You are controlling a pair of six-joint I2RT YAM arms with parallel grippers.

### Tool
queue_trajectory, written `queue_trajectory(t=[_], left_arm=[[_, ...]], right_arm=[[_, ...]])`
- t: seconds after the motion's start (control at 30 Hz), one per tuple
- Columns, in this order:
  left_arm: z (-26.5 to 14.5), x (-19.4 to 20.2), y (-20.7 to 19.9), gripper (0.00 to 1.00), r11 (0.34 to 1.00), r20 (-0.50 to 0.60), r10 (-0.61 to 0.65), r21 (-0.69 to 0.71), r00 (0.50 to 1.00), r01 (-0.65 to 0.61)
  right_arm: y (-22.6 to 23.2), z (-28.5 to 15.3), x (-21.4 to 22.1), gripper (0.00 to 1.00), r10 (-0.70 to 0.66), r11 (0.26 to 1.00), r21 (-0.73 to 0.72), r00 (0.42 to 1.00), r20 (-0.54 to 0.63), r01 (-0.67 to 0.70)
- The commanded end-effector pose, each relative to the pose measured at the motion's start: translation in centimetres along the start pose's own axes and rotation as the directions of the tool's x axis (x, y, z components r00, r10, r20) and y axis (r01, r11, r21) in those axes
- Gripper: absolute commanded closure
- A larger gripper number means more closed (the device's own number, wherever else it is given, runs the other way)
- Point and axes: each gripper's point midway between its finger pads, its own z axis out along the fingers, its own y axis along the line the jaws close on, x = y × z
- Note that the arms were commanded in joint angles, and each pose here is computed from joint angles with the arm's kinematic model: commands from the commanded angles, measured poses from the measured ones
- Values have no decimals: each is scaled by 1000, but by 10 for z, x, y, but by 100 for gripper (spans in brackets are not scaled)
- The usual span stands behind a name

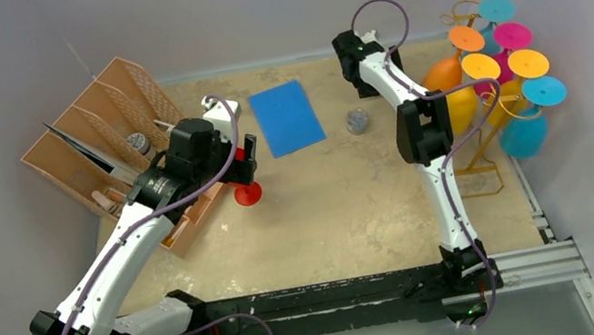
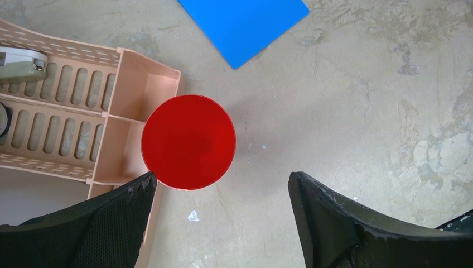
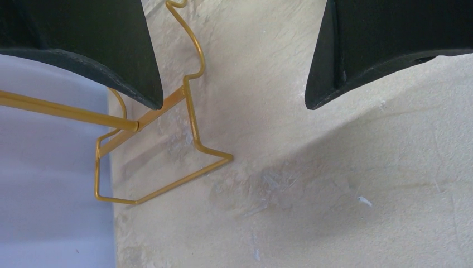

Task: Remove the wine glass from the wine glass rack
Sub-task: Adjust the wine rack at the center of the board.

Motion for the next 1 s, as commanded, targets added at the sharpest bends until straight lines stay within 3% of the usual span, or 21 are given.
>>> queue_trajectory(t=[0.0,0.57,0.97], left_arm=[[-2,-5,1,13,1000,20,-5,8,1000,4],[3,-5,4,13,999,7,-38,26,999,38],[4,-5,5,13,998,2,-46,32,999,46]], right_arm=[[-15,6,0,1,25,999,37,1000,-5,-25],[12,22,37,1,74,993,-82,989,-128,-85],[7,25,35,1,114,985,-114,984,-134,-130]])
